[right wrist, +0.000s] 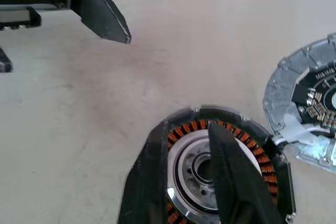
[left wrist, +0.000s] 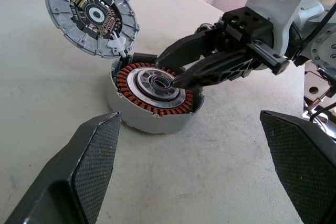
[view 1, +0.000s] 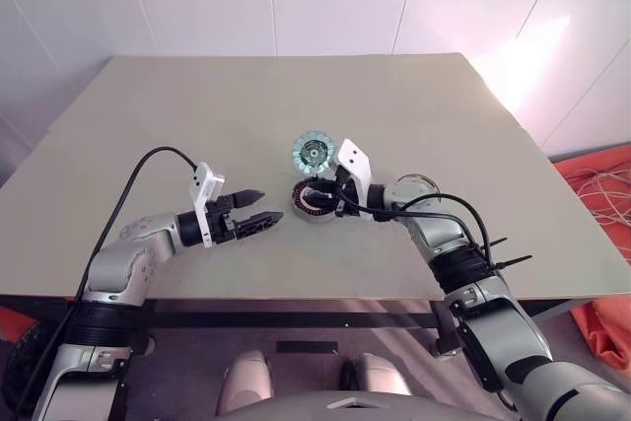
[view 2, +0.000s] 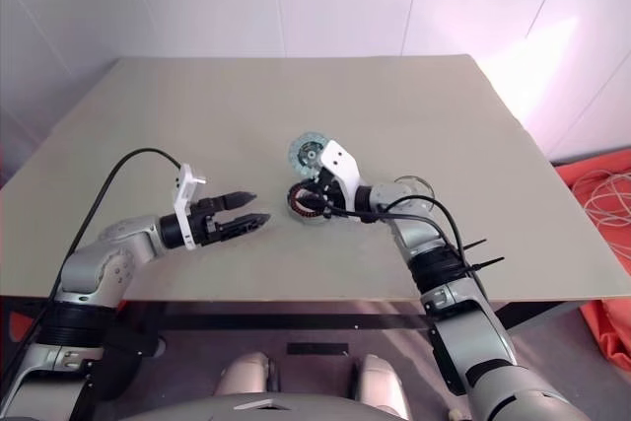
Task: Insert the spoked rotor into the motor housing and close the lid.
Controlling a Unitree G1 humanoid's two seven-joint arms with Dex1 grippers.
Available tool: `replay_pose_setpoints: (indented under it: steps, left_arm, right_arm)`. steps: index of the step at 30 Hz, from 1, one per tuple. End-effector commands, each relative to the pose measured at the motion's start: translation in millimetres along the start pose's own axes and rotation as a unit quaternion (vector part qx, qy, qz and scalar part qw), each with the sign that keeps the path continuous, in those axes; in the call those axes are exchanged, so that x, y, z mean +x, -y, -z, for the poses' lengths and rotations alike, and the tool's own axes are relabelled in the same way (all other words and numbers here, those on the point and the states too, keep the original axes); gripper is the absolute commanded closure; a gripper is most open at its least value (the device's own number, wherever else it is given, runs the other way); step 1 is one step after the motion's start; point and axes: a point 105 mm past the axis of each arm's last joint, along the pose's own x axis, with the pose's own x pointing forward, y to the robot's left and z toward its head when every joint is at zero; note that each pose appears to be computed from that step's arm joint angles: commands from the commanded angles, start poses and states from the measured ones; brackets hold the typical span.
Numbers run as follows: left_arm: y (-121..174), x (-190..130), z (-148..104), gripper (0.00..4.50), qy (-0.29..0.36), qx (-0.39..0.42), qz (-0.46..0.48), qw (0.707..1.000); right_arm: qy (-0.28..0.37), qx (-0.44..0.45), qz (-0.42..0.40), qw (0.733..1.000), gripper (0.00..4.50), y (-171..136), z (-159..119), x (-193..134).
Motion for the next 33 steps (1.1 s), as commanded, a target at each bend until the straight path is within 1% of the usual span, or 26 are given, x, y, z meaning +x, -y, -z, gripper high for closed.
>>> replay_pose_setpoints:
  steps: [1, 5, 19, 33]
  left_arm:
    - [0, -3, -12, 0.00, 0.013, 0.023, -0.002, 1.000]
    - [0, -3, -12, 0.00, 0.013, 0.023, -0.003, 1.000]
    - [0, -3, -12, 0.00, 0.013, 0.024, -0.005, 1.000]
    - [0, -2, -12, 0.00, 0.012, 0.024, -0.003, 1.000]
  right_arm:
    - [0.020, -0.013, -0.014, 1.000, 4.49, -5, -12, -1]
    - [0.008, -0.020, -0.021, 1.000, 4.49, -9, -8, -1]
    - [-0.024, -0.027, -0.013, 0.999, 4.49, -7, 5, 3]
    - [-0.036, -0.037, 0.032, 0.998, 4.49, 17, 7, 0]
